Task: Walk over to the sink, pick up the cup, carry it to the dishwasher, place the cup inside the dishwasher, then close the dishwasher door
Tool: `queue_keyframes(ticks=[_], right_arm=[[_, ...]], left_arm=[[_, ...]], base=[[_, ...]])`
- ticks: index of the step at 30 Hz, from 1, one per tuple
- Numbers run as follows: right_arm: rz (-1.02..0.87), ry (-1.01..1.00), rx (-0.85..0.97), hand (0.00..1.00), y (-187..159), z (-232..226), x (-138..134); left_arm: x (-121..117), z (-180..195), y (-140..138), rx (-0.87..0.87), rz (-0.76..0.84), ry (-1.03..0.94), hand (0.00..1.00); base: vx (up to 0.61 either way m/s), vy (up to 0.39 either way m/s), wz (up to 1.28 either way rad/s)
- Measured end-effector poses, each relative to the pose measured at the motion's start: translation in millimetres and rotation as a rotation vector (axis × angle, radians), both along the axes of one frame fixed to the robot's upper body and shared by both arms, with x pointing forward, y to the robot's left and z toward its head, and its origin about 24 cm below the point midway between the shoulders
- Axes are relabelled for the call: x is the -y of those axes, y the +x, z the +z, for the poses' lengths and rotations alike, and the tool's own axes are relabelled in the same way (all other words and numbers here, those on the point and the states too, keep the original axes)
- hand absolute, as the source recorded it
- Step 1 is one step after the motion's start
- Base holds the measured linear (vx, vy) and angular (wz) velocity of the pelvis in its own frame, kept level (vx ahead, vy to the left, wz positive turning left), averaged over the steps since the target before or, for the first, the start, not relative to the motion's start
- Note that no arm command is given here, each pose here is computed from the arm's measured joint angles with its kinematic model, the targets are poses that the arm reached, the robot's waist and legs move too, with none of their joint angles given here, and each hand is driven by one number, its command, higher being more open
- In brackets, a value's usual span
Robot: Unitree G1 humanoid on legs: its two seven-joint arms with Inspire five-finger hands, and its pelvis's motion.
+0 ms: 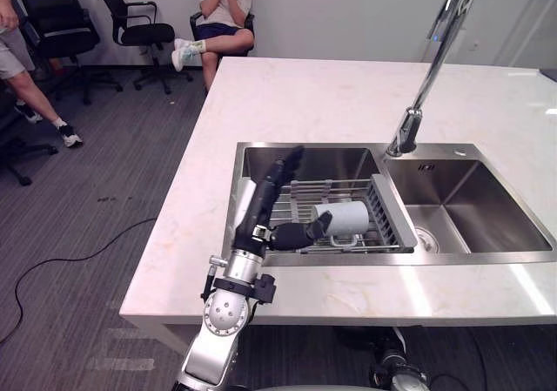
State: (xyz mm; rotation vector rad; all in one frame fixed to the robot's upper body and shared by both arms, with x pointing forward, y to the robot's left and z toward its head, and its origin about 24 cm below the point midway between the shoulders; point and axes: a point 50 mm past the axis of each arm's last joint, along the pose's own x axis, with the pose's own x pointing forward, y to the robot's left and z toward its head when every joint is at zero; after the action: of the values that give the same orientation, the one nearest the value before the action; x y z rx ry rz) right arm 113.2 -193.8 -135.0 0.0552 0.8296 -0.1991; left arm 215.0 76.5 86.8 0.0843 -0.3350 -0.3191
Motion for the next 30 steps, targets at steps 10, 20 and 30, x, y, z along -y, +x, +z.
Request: queue_keyframes(ticks=[10, 20, 30], right_arm=[[0.002, -0.006, -0.131, 0.9, -25, -15, 8], [0.007, -0.012, -0.144, 0.9, -28, -16, 11], [0.004, -0.021, -0.154, 0.9, -30, -16, 14]], left_arm=[[-7, -39, 17, -0.124, -0.003, 0.221, 0.9], [-23, -52, 23, -0.161, 0.082, 0.3, 0.9], [-37, -53, 29, -0.167, 0.192, 0.29, 0.9]], base=[[-0.03, 0.009, -0.14], [-0.05, 0.038, -0.03], [0.0, 0.001, -0.01]])
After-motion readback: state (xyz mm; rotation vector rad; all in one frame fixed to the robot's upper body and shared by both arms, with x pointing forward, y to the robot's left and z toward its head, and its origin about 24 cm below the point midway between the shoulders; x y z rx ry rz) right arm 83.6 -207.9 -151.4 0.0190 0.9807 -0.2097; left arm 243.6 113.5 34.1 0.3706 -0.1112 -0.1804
